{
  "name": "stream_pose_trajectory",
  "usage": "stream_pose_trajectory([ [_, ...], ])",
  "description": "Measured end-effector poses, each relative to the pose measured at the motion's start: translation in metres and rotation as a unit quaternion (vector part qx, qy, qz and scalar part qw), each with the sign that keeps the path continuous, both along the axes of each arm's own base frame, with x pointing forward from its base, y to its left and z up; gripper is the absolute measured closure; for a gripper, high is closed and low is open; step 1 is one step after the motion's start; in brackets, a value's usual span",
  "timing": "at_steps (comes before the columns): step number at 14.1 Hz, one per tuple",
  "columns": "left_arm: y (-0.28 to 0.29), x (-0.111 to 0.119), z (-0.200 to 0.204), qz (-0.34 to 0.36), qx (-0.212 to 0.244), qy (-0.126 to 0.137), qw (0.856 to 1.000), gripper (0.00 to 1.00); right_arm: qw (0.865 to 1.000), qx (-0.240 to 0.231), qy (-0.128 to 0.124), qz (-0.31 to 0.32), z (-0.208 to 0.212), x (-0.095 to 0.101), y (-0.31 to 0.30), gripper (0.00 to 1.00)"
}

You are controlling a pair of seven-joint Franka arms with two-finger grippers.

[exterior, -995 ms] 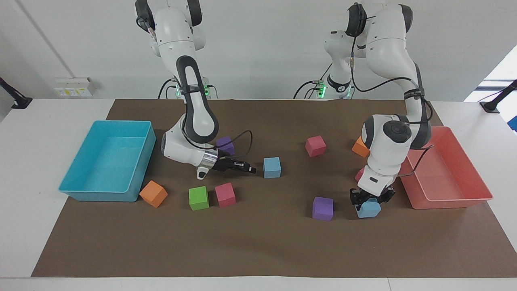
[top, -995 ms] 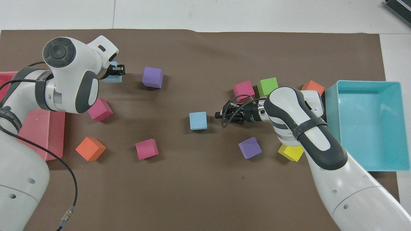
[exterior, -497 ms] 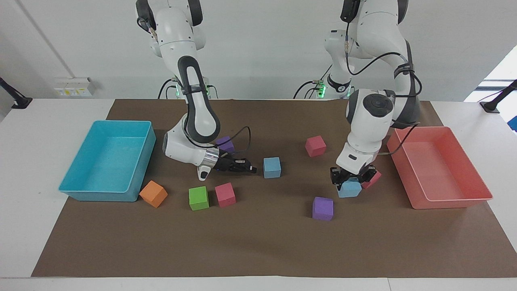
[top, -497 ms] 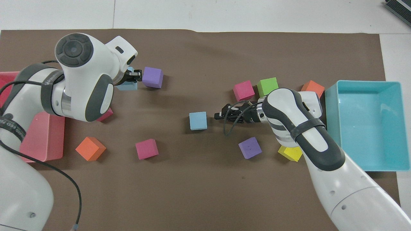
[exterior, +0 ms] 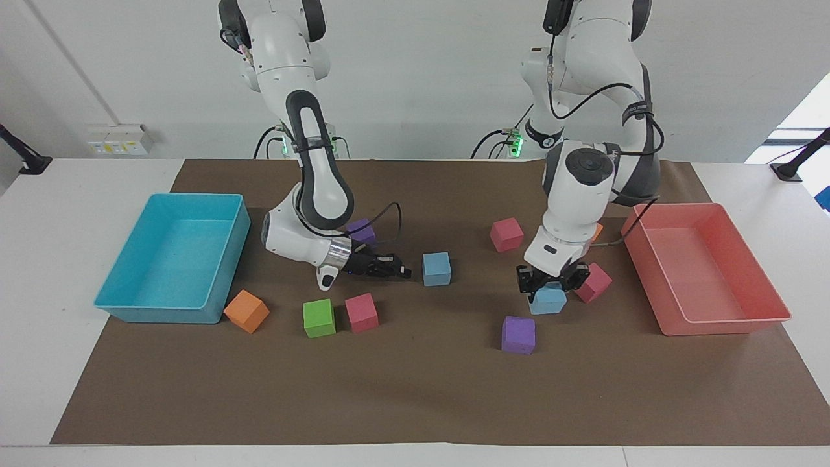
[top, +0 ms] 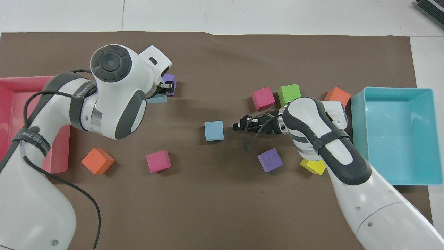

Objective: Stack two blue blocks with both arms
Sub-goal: 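Lift the blue cube with the left gripper toward the center cube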

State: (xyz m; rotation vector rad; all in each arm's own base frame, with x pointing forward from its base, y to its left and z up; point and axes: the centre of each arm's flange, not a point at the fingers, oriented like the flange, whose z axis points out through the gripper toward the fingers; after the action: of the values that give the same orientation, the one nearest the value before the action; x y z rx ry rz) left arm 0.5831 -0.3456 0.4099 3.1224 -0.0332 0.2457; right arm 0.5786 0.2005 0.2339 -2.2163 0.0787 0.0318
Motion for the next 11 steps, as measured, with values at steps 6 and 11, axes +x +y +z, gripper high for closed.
stream_pose_trajectory([
  [6,-0.052,-0.042,-0.016,-0.008,0.001,0.012,1.000,0.43,1.000,0.019,0.005,-0.022,0.001,0.001,0.002,0.99],
  [11,-0.080,-0.073,-0.039,0.000,-0.004,0.016,1.000,0.43,0.999,0.024,0.007,-0.027,0.001,0.001,0.003,0.99],
])
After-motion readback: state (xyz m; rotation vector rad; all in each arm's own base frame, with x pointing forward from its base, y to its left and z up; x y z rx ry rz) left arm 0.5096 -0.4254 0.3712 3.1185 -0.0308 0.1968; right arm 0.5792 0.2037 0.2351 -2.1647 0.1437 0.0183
